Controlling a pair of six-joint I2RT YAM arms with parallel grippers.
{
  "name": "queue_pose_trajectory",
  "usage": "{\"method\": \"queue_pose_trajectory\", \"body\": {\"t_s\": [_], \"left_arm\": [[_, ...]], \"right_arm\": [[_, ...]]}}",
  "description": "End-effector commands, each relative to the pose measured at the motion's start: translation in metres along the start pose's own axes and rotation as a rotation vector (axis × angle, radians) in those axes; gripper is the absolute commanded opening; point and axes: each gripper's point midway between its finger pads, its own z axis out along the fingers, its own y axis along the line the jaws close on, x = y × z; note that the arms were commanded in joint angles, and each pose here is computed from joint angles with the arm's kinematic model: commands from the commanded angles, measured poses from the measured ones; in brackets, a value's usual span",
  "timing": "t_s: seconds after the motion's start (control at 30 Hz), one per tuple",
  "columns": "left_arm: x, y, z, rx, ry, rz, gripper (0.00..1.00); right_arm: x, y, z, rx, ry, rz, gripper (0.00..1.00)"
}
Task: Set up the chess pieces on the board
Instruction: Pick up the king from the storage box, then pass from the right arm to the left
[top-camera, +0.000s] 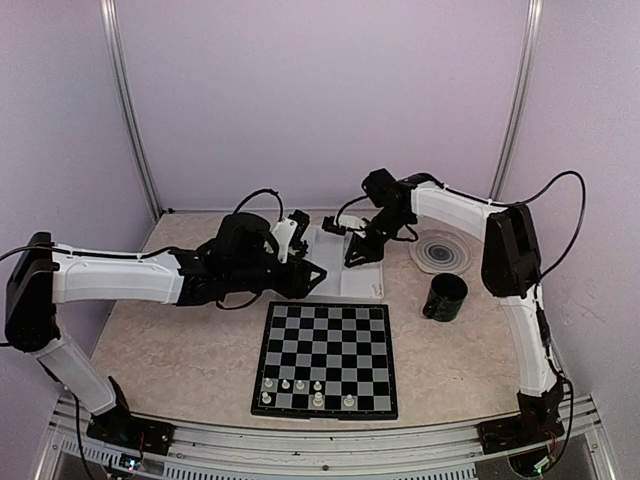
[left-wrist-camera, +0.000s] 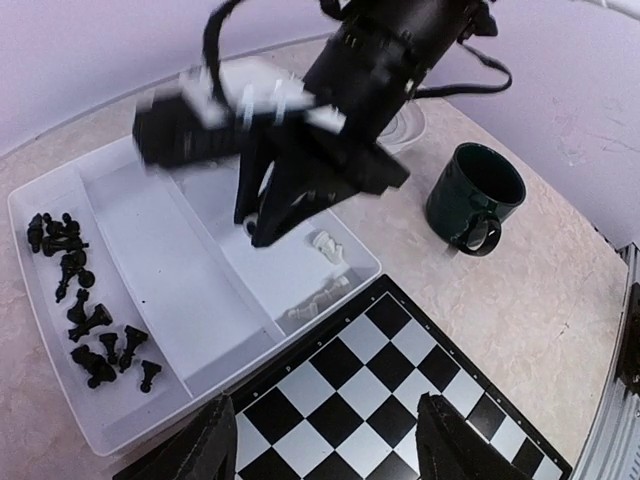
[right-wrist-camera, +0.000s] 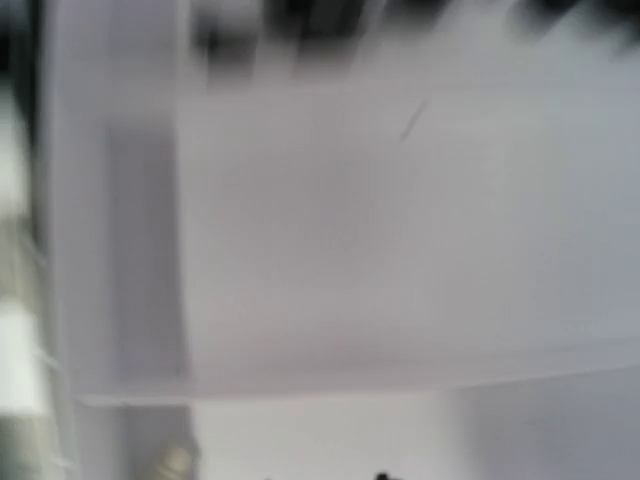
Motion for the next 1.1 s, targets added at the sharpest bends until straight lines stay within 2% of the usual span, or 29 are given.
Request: {"method": "queue_pose_trajectory", "body": {"t_s": [0.0, 0.1, 0.17, 0.27, 0.4, 0.57, 0.77, 1.07], "left_arm": [[-0.052, -0.007, -0.048, -0.008, -0.323, 0.022, 0.61], [-0.083, -0.012, -0.079, -0.033, -0.507, 0.008, 0.60], [-0.101, -0.013, -0.096, -0.070, -0.634, -0.005, 0.60], [-0.117, -0.024, -0.107, -0.142, -0.765, 0.060, 0.60], [-0.122, -0.047, -0.086, -0.207, -0.803, 0.173, 0.61], [-0.116, -0.061, -0.054, -0.307, -0.772, 0.302, 0.60], [-0.107, -0.066, -0.026, -0.330, -0.746, 0.334, 0.58], [-0.110, -0.065, -0.009, -0.371, -0.752, 0.341, 0.55]], "right_arm": [[-0.077, -0.006, -0.116, -0.067, -0.468, 0.209, 0.00], [-0.090, 0.004, -0.158, -0.210, -0.685, 0.327, 0.00], [-0.092, 0.012, -0.175, -0.295, -0.777, 0.403, 0.00], [-0.089, 0.026, -0.184, -0.433, -0.853, 0.522, 0.00], [-0.090, 0.042, -0.195, -0.592, -0.923, 0.649, 0.00], [-0.098, 0.053, -0.216, -0.589, -1.023, 0.698, 0.00], [-0.113, 0.070, -0.221, -0.603, -1.027, 0.691, 0.00], [-0.125, 0.084, -0.214, -0.646, -1.014, 0.683, 0.00]]}}
